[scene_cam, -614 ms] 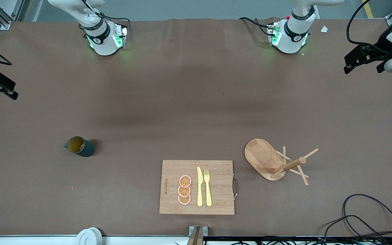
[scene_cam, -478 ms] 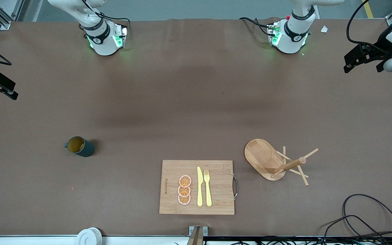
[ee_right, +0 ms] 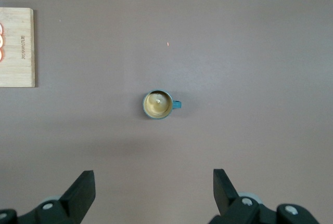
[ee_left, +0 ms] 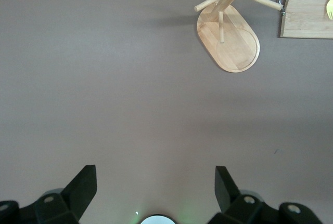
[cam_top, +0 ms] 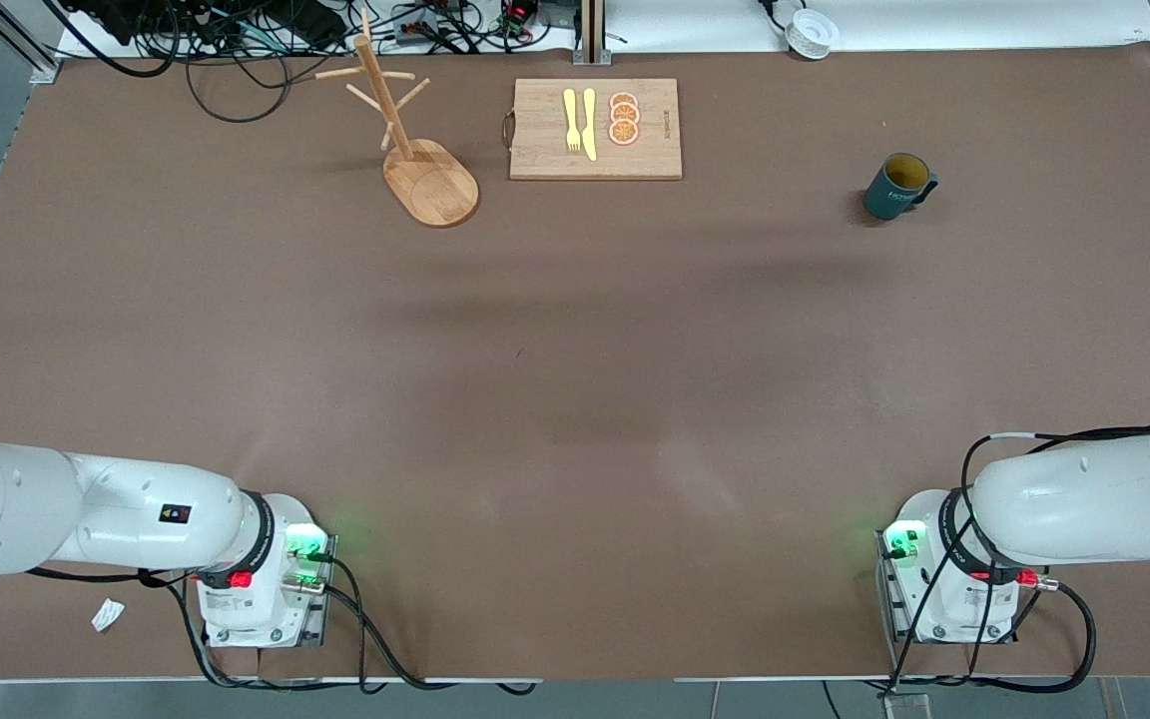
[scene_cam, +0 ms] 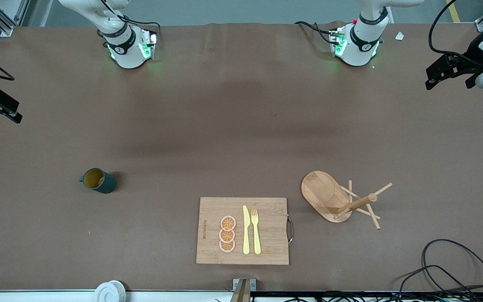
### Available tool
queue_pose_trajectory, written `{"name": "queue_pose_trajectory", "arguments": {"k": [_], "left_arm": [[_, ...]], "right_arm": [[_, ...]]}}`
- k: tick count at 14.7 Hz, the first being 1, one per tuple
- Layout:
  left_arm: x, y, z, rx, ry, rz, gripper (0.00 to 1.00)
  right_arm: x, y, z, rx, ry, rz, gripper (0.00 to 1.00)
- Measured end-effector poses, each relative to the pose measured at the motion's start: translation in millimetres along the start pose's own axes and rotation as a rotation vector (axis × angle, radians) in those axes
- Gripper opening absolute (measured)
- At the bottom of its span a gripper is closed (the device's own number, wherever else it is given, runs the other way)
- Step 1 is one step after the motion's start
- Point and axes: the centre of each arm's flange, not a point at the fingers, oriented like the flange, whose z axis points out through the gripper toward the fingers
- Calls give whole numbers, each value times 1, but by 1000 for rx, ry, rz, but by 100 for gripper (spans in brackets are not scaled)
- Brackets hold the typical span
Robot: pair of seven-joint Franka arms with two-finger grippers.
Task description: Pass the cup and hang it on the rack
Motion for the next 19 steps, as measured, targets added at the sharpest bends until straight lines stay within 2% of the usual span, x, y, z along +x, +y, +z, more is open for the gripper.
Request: {"name": "queue_pose_trajectory", "arguments": {"k": [4,9,15,19], "left_arm": [[1,0,2,0,-3,0,100],[6,1,6,0,-2,1,100],[10,2,8,-1,5,1,100],[12,2,9,-2,15,1,100]], "right_arm": [[24,-4,55,0,-74,-6,100],[57,-6,155,0,-190,-11,100],[70,-27,204,6,-222,-3,100],[82,-29,236,5,-204,-5,100]]}}
